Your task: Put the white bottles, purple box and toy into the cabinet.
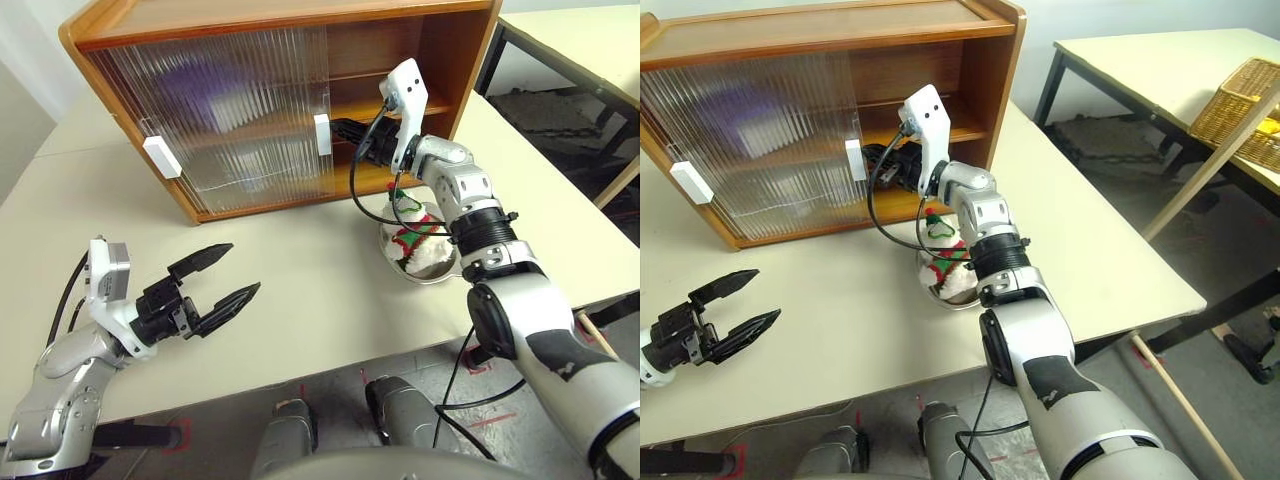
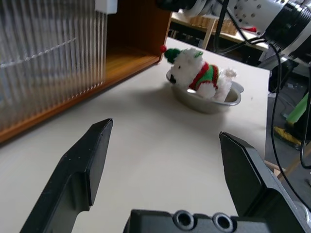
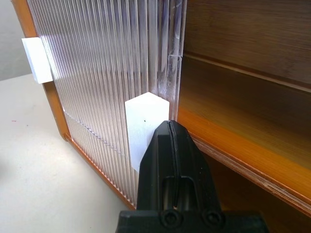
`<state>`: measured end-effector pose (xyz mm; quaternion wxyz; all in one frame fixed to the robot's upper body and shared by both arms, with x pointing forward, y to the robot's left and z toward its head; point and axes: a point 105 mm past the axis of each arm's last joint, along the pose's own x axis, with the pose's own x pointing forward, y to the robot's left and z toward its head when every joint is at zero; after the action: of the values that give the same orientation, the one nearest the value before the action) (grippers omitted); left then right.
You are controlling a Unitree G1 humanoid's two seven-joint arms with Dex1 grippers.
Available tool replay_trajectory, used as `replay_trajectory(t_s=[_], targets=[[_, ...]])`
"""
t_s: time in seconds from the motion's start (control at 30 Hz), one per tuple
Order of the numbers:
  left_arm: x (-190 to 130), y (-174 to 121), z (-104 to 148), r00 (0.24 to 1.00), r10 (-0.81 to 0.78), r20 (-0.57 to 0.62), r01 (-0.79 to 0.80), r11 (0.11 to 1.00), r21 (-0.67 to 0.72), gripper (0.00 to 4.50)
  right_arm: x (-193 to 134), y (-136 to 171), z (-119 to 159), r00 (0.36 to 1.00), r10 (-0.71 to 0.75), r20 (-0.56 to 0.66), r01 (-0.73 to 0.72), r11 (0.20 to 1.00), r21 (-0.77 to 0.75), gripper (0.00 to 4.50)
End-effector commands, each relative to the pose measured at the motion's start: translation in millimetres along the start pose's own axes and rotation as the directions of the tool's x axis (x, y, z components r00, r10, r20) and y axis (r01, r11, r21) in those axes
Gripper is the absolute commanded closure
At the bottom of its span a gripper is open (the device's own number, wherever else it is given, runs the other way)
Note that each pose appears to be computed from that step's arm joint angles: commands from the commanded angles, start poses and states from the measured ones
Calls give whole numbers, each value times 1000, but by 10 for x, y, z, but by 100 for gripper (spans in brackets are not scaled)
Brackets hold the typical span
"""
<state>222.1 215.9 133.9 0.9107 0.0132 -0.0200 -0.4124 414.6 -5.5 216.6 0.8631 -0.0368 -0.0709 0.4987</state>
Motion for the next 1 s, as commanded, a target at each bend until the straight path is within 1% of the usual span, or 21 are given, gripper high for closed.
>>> replay_trajectory(t_s=[0.03, 0.2, 0.3, 0.4, 0.5, 0.57, 0.6, 0.63, 0.73, 0.77, 0.87, 1.0], targets=[[30, -44, 61, 1000, -10, 20, 10, 1000, 5, 0, 112, 128, 83, 998, 63, 10, -63, 998, -17, 445], [73, -60, 171, 997, -15, 74, 14, 1000, 13, 0, -71, -25, 39, 999, 39, -27, -39, 999, -25, 445], [99, -59, 270, 990, -9, 139, 7, 1000, 14, 0, -310, -174, -34, 997, 16, -81, -18, 999, -26, 445], [112, -25, 390, 974, 21, 227, -21, 1000, -1, 0, -597, -347, -6, 995, -18, -100, 19, 1000, 10, 391], [115, -27, 403, 972, 24, 235, -23, 1000, -8, 0, -910, -544, 43, 988, -76, -136, 78, 997, 13, 289], [121, -35, 387, 974, 20, 226, -19, 1000, -10, 0, -1208, -669, 45, 974, -103, -202, 108, 994, 10, 216], [124, -35, 381, 975, 19, 223, -17, 1000, -11, 0, -1375, -667, 9, 963, -78, -256, 88, 996, 31, 173], [125, -35, 378, 975, 19, 221, -16, 1000, -11, 0, -1479, -650, -15, 955, -55, -292, 73, 996, 50, 141], [126, -25, 340, 981, 8, 192, -7, 1000, -2, 0, -1956, -484, -155, 888, 57, -456, -8, 994, 109, 22], [123, -20, 334, 982, 6, 188, -6, 1000, -2, 0, -2066, -434, -171, 867, 80, -492, -16, 991, 133, 2], [116, -7, 325, 983, 5, 185, -4, 1000, -4, 0, -2164, -359, -142, 847, 94, -523, -4, 985, 171, 2], [121, -2, 304, 985, -10, 172, 11, 1000, -6, 0, -2048, -192, -80, 859, 132, -494, -28, 977, 212, 2]])
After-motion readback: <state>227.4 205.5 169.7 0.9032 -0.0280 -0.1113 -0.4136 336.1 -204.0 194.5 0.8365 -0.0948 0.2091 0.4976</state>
